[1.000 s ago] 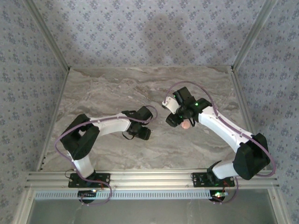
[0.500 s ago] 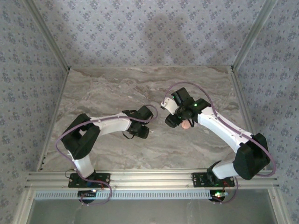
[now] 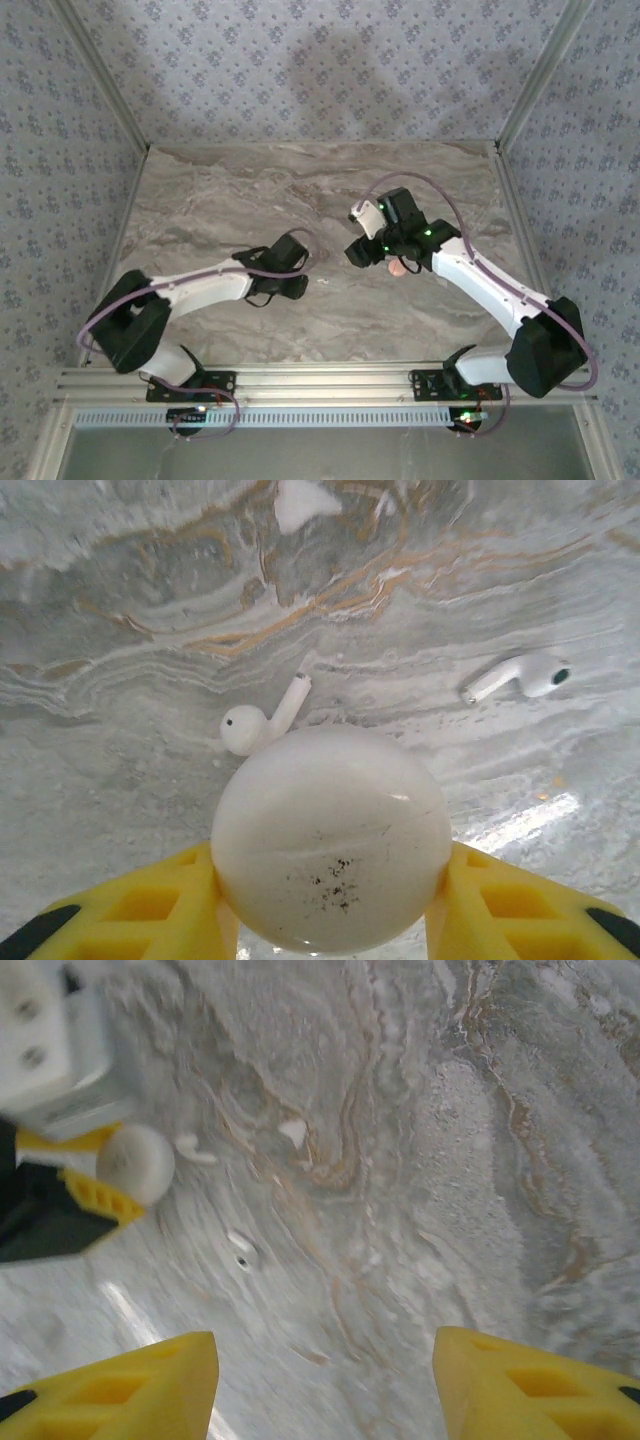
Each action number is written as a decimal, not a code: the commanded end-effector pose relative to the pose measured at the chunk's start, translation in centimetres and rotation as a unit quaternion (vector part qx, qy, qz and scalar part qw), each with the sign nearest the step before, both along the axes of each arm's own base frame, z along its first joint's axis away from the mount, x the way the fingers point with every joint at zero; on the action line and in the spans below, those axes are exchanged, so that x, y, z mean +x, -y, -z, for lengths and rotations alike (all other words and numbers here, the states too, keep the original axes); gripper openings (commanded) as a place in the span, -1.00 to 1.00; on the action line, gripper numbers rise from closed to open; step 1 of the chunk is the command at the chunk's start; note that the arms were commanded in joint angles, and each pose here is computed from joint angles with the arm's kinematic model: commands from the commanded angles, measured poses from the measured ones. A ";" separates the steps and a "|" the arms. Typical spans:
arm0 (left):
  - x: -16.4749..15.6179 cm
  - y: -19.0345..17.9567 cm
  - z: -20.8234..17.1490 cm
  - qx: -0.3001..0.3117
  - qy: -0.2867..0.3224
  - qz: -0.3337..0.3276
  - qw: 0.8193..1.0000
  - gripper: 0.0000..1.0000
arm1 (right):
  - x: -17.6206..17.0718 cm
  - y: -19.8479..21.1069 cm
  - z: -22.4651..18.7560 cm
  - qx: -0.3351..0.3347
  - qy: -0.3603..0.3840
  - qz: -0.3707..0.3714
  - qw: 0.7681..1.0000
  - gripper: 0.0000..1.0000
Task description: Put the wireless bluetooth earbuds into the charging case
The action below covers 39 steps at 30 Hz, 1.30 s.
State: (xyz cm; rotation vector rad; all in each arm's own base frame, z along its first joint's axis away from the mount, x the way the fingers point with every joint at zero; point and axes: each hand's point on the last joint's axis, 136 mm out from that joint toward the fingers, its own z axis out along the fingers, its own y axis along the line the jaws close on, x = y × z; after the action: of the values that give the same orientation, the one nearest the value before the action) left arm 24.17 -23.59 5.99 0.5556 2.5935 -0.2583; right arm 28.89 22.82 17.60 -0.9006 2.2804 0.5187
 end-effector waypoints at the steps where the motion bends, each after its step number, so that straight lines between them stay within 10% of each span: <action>1: 0.5 0.7 -1.8 -0.041 0.068 0.042 0.996 -0.14 | -0.1 -1.9 -1.1 0.099 -0.074 0.038 0.992 0.20; 18: -3.9 1.3 -6.0 -0.156 0.254 0.226 0.927 -0.14 | -4.8 -8.6 1.1 0.189 -0.214 -0.010 0.958 0.09; 39: -4.3 0.8 -7.8 -0.167 0.284 0.230 0.916 -0.14 | -7.2 -12.7 2.5 0.169 -0.269 -0.079 0.945 0.05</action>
State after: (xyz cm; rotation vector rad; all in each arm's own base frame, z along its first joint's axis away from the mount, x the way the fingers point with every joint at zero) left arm 19.97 -24.07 12.74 0.9393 1.8340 -0.5677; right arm 21.98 34.78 14.51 -0.8087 2.4896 1.2811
